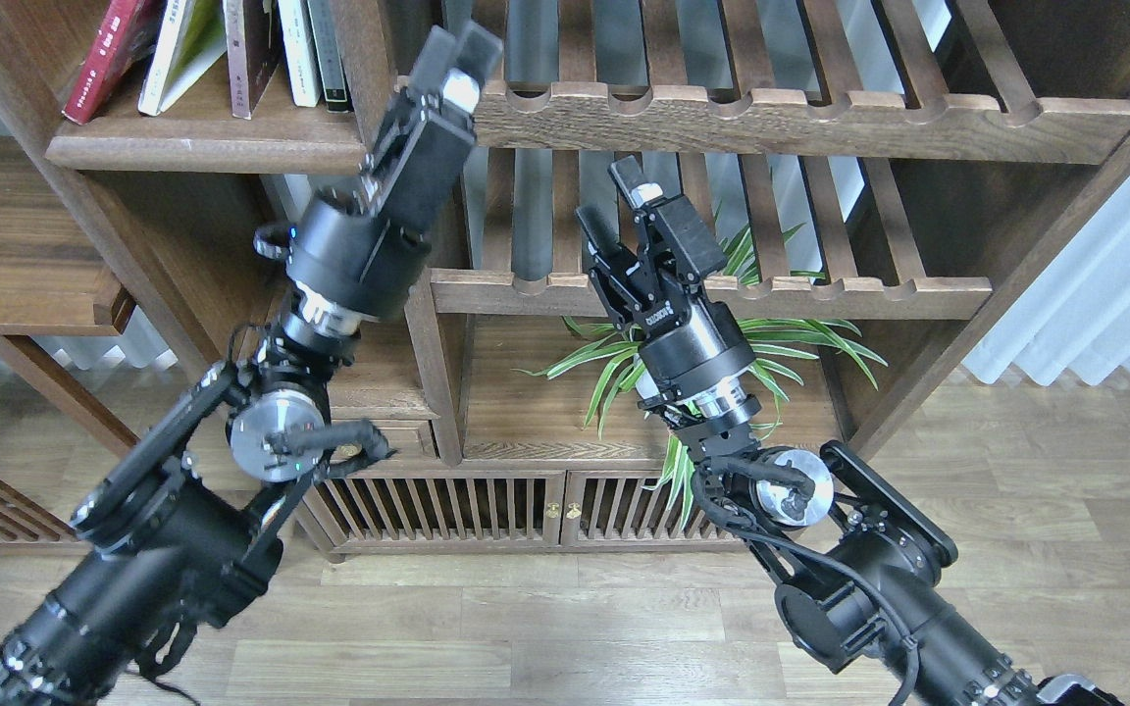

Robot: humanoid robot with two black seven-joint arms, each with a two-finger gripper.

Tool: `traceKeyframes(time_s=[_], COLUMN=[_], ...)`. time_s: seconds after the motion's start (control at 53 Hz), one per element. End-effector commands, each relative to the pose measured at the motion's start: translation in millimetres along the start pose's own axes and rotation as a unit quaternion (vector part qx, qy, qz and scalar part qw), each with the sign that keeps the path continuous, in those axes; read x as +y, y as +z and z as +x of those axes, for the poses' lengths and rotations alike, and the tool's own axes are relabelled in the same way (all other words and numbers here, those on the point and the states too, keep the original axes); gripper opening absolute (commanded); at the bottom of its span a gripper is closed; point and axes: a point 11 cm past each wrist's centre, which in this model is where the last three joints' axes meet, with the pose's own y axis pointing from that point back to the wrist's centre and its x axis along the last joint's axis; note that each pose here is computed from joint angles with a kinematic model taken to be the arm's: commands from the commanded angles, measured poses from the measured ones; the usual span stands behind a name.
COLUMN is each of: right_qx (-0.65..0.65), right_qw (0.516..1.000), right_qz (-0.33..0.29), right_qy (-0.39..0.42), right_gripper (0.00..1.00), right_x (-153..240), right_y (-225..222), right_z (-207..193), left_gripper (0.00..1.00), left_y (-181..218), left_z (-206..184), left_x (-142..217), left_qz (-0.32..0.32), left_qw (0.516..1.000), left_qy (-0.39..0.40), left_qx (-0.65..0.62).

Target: Organize books on shelf

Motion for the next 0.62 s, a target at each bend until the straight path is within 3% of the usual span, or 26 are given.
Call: traceKeyframes(time_s=[0.0,0.17,0.604], right_qx=[-0.001,-0.003,-0.005], right_qw=[1.000,1.000,1.000], right_qz=[0.001,-0.003,-0.001], right_qy=[0.000,-0.006,-0.004], right_gripper=[0.75,0.75,0.72], right_x=[0.8,0.7,2.3], right_y=[0.6,3.1,3.7], right_z=[-0.3,-3.7,-2.6], left_gripper=[1.00,1.00,1.00], left_y=[-4.7,-16.3,-17.9], left_z=[2.8,9.0,8.7], left_x=[8.2,28.3,28.9], left_qz=[0.004,0.014,0.017], left_qw=[1.000,0.999,0.999], left_qy=[0.010,0.036,0.036], left_qx=[0.005,0.017,0.017])
